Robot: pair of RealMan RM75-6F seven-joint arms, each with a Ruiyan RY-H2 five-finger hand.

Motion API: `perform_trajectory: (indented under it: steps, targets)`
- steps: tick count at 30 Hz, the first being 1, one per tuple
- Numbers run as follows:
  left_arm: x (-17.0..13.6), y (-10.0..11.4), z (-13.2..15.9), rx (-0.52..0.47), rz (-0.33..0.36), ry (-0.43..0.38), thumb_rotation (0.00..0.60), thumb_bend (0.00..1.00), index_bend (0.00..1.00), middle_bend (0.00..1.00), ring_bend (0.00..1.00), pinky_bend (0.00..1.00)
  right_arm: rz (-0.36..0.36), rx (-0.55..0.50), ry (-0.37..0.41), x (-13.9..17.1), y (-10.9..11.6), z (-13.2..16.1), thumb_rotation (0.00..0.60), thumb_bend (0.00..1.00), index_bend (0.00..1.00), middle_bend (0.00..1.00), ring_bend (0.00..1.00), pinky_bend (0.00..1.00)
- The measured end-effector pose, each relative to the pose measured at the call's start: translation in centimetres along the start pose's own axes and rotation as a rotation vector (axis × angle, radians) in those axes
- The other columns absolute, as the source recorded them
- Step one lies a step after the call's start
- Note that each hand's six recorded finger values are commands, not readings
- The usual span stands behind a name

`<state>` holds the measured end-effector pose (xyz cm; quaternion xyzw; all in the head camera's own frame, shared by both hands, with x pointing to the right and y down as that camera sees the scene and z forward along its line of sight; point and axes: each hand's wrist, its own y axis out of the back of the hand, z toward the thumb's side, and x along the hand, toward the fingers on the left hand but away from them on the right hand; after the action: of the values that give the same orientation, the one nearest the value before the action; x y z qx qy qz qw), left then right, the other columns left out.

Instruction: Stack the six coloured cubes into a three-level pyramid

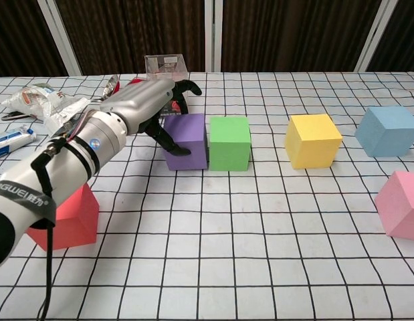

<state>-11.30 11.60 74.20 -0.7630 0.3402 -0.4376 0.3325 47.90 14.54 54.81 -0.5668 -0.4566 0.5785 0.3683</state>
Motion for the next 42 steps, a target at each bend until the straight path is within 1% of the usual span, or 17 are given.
perform_trajectory:
  steps: [9, 14, 30, 37, 42]
  targets:
    - [0.3, -0.4, -0.1, 0.002, -0.004, -0.001, 0.600, 0.16, 0.17, 0.49, 0.16, 0.06, 0.005, -0.011, 0.007, -0.2, -0.3, 0.4, 0.600, 0.04, 0.00, 0.00, 0.00, 0.00]
    - [0.6, -0.4, -0.1, 0.015, -0.005, -0.004, 0.600, 0.16, 0.17, 0.49, 0.16, 0.06, 0.007, -0.014, -0.001, -0.2, -0.4, 0.2, 0.600, 0.04, 0.00, 0.00, 0.00, 0.00]
    - [0.8, -0.6, -0.3, 0.011, -0.009, -0.002, 0.600, 0.16, 0.17, 0.49, 0.16, 0.06, 0.024, -0.019, -0.007, -0.3, -1.0, 0.0, 0.600, 0.04, 0.00, 0.00, 0.00, 0.00]
    - [0.9, -0.7, -0.5, 0.007, -0.028, -0.002, 0.600, 0.16, 0.17, 0.49, 0.16, 0.06, 0.030, -0.019, -0.017, -0.3, -1.3, -0.3, 0.600, 0.04, 0.00, 0.00, 0.00, 0.00]
    - [0.9, -0.7, -0.5, 0.007, -0.029, 0.000, 0.600, 0.16, 0.17, 0.49, 0.16, 0.06, 0.036, -0.017, -0.016, -0.3, -1.4, -0.3, 0.600, 0.04, 0.00, 0.00, 0.00, 0.00]
